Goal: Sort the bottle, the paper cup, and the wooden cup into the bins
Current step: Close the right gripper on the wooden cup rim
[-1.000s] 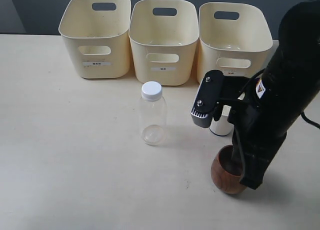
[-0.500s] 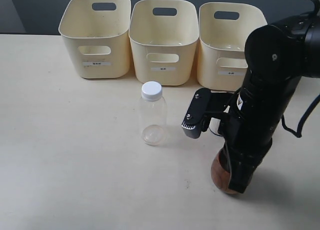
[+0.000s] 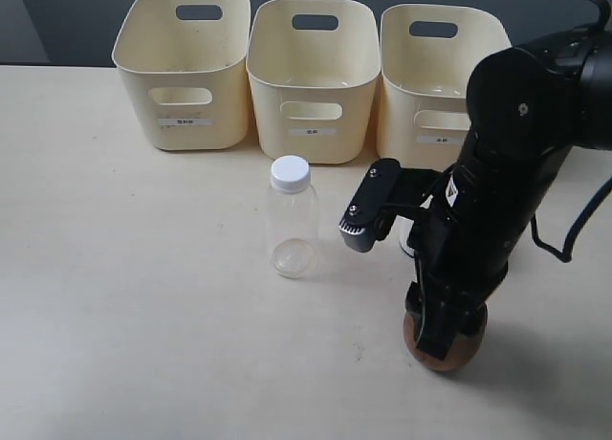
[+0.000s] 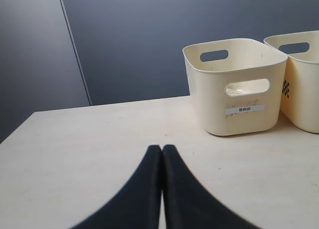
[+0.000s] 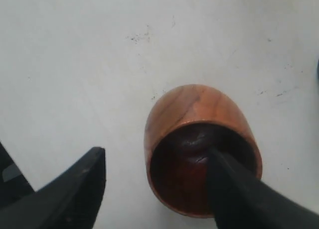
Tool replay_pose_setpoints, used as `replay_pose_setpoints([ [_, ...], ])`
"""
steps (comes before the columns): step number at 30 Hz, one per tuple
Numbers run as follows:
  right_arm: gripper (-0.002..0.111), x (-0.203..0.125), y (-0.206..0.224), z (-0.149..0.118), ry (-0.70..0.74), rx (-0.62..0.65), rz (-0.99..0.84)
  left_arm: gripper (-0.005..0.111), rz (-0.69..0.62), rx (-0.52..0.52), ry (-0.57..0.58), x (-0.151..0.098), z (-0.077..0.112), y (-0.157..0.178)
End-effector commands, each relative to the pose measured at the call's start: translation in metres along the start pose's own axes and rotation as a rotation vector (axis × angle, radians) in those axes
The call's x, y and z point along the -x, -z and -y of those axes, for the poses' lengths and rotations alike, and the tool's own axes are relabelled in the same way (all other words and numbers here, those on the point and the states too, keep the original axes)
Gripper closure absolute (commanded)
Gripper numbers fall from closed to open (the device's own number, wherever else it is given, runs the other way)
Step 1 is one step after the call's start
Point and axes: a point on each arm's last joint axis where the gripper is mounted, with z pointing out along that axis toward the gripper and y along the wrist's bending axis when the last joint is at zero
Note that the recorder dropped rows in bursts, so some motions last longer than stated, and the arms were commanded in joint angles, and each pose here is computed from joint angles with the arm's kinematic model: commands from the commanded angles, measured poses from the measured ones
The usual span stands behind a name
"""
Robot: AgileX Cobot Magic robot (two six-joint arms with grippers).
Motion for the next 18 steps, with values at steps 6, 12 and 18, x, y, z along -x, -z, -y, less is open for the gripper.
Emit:
replay_pose_setpoints([
  [6,0.050,0.001,-0.001,-0.002,-0.015,0.018,0.015,0.107,0.012,0.002,0.003,0.000,0.000,0.000],
  [12,0.050,0.003,-0.011,0.000,-0.021,0.037,-0.017,0.107,0.012,0.002,0.003,0.000,0.000,0.000],
  [18,0.050,0.006,-0.020,0.003,-0.024,0.043,-0.034,0.107,0.012,0.002,0.003,0.000,0.000,0.000],
])
